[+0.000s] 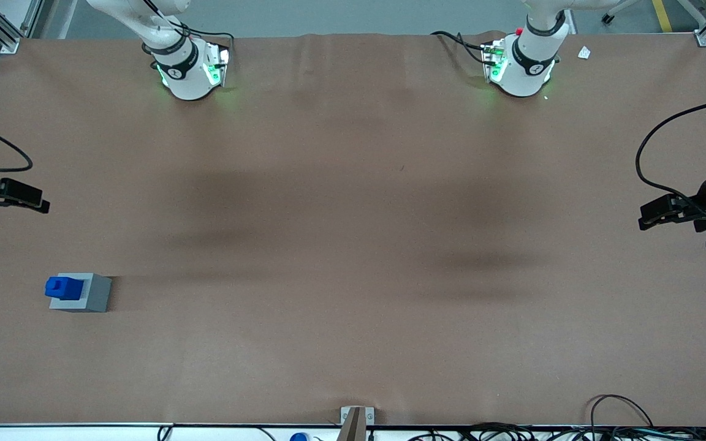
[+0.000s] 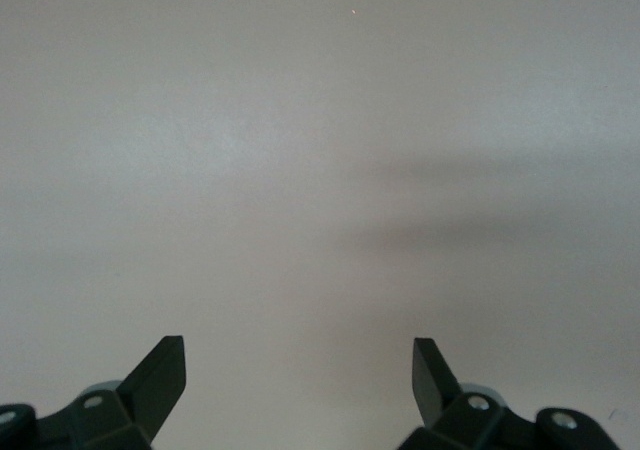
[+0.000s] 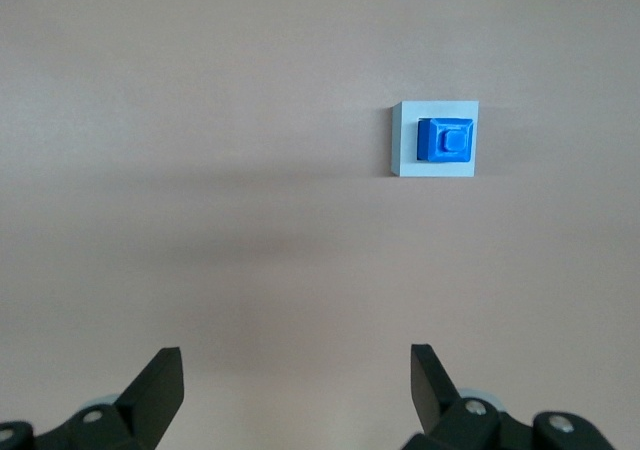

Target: Insert blue part into gray base with right arm

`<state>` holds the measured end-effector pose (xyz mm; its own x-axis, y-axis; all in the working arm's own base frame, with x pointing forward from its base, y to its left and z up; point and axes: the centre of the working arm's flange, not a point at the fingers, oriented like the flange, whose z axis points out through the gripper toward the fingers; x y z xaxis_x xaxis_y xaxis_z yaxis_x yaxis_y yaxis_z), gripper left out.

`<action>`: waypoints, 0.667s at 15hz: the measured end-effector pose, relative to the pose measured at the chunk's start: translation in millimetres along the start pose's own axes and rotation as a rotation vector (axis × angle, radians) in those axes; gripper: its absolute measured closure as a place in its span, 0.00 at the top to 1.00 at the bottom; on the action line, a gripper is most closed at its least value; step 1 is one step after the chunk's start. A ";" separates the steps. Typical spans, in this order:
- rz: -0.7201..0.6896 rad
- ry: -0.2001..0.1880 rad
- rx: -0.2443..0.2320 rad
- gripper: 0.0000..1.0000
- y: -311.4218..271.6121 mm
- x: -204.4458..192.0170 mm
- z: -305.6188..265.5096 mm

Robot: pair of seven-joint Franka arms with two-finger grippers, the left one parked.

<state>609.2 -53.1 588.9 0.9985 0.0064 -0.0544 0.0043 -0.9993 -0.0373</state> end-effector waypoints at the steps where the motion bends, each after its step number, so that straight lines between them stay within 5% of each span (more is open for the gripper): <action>1: -0.001 0.001 0.001 1.00 -1.4 -5.7 -2.7; 10: -0.033 0.029 0.009 1.00 -25.4 -103.5 -41.9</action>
<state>508.1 -30.0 637.3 0.9990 0.0376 -0.0236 0.0364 -0.9982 -0.0481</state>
